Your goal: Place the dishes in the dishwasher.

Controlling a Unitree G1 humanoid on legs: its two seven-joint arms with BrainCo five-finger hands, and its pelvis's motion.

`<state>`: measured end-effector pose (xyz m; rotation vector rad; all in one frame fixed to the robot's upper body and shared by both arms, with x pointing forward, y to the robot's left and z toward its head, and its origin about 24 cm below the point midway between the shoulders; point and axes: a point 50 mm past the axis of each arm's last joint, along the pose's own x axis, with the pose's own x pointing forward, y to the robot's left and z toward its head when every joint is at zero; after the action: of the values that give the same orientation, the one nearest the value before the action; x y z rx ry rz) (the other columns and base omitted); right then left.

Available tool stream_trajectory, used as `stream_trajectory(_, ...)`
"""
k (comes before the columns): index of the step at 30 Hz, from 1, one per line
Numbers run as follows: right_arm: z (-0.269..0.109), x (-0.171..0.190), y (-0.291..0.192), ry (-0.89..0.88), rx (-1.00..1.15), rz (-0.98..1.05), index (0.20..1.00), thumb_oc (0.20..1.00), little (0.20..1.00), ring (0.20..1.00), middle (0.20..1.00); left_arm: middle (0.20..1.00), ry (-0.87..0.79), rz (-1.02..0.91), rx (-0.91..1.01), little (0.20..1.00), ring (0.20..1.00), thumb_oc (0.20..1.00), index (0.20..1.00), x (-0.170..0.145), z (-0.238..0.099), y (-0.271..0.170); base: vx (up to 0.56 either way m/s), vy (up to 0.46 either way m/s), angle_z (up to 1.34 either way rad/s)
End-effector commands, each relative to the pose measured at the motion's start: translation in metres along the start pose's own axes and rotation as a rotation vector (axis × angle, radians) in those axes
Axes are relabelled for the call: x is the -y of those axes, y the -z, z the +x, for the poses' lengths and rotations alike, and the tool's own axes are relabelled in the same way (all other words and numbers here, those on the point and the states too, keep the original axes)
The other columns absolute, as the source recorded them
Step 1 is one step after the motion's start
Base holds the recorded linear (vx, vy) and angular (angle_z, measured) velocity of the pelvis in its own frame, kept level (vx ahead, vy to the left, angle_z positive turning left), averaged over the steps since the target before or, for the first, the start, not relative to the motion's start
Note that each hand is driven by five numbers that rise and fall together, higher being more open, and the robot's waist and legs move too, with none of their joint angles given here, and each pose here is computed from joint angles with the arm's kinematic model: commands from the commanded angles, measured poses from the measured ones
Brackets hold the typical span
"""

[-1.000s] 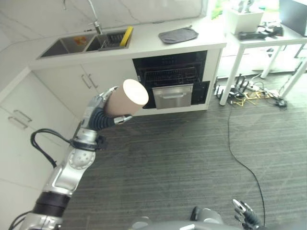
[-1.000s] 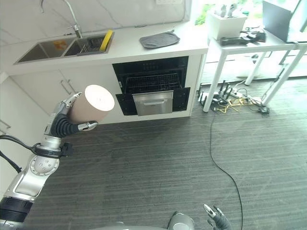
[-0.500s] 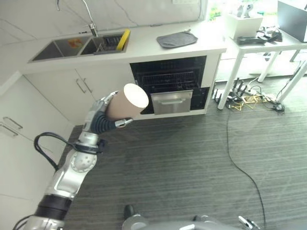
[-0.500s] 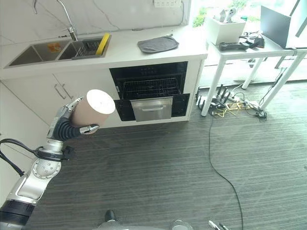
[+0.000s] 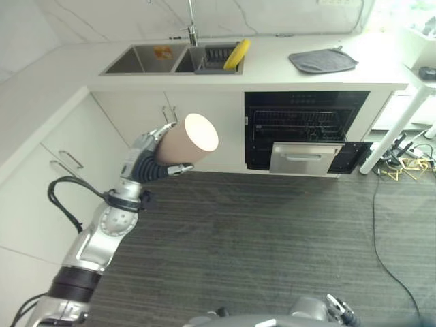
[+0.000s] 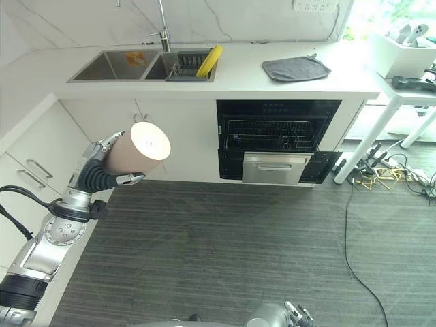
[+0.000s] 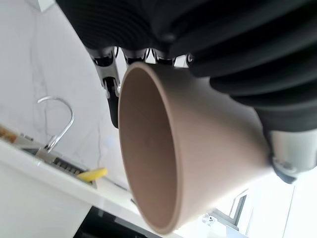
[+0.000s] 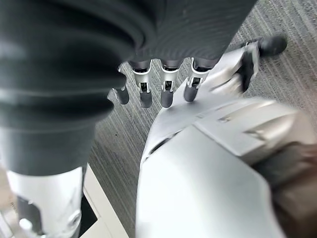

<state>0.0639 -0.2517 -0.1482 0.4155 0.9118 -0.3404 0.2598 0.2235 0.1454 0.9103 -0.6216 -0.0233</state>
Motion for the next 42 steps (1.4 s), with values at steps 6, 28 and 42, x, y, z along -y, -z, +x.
stream_trajectory(6, 0.005, -0.002, -0.013, 0.004, 0.061, 0.01, 1.0, 1.0, 1.0, 1.0, 1.0, 0.2, -0.091, 0.031, 0.103, 0.2, 0.2, 0.2, 0.2, -0.023, 0.017, -0.015, 0.19, -0.225, 0.15)
stream_trajectory(28, -0.001, 0.024, -0.02, 0.053, 0.001, -0.083, 1.0, 1.0, 1.0, 1.0, 1.0, 0.2, -0.171, -0.002, 0.014, 0.2, 0.2, 0.2, 0.2, -0.035, -0.003, 0.0, 0.23, -0.264, 0.02)
stream_trajectory(42, -0.001, 0.021, -0.012, 0.047, -0.032, -0.119, 1.0, 1.0, 1.0, 1.0, 1.0, 0.2, -0.195, -0.009, -0.019, 0.2, 0.2, 0.2, 0.2, -0.033, -0.016, 0.0, 0.23, 0.122, -0.21)
